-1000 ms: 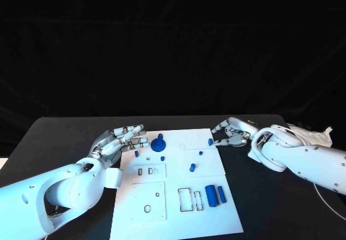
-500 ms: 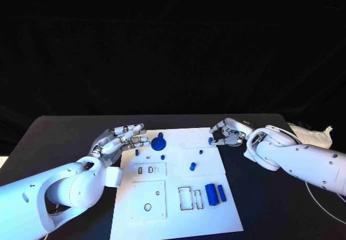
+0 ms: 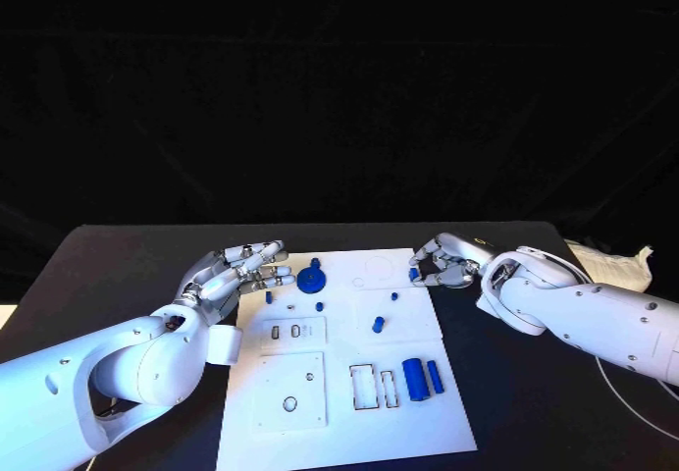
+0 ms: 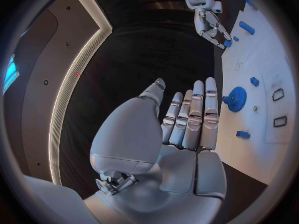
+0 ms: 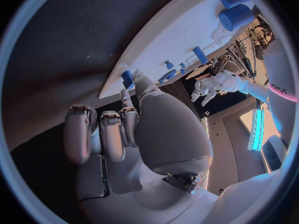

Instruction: Assemble the parts on the task board

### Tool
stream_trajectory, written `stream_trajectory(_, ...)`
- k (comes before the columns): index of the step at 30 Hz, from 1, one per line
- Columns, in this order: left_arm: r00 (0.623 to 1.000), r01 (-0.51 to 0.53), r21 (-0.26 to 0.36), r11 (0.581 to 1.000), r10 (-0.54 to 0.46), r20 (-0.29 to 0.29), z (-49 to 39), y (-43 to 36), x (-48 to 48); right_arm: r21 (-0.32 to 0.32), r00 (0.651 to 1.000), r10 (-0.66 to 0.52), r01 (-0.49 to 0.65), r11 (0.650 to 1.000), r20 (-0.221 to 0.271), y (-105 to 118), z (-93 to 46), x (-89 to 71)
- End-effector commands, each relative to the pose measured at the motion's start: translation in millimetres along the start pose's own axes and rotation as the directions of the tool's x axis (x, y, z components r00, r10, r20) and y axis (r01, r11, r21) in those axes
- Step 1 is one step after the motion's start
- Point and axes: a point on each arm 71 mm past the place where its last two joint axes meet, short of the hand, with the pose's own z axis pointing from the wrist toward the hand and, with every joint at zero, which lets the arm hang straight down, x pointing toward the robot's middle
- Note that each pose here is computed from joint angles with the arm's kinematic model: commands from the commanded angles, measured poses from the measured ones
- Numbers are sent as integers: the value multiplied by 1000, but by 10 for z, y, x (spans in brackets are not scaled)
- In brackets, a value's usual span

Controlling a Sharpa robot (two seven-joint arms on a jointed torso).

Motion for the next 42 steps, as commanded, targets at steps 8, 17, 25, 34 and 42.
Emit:
stream_trajectory(8, 1000, 5, 6, 1000, -5, -22, -1, -7, 25, -12, 999, -17, 17, 1000, -37, 21, 16, 45)
stream_trajectory(17, 1000, 5, 5, 1000, -5, -23, -4, -7, 30, -5, 998, -28, 28, 1000, -52, 29, 39, 78)
stream_trajectory(25, 1000, 5, 4, 1000, -5, -23, -5, -7, 29, 17, 997, -50, 51, 999, -65, 5, 48, 102)
stream_trajectory(34, 1000, 5, 4, 1000, -5, -23, -5, -7, 31, 32, 995, -64, 67, 997, -83, -2, 64, 134)
stream_trajectory(42, 1000, 5, 5, 1000, -5, -23, -3, -7, 34, 38, 1000, -29, 29, 999, -7, 45, 79, 97)
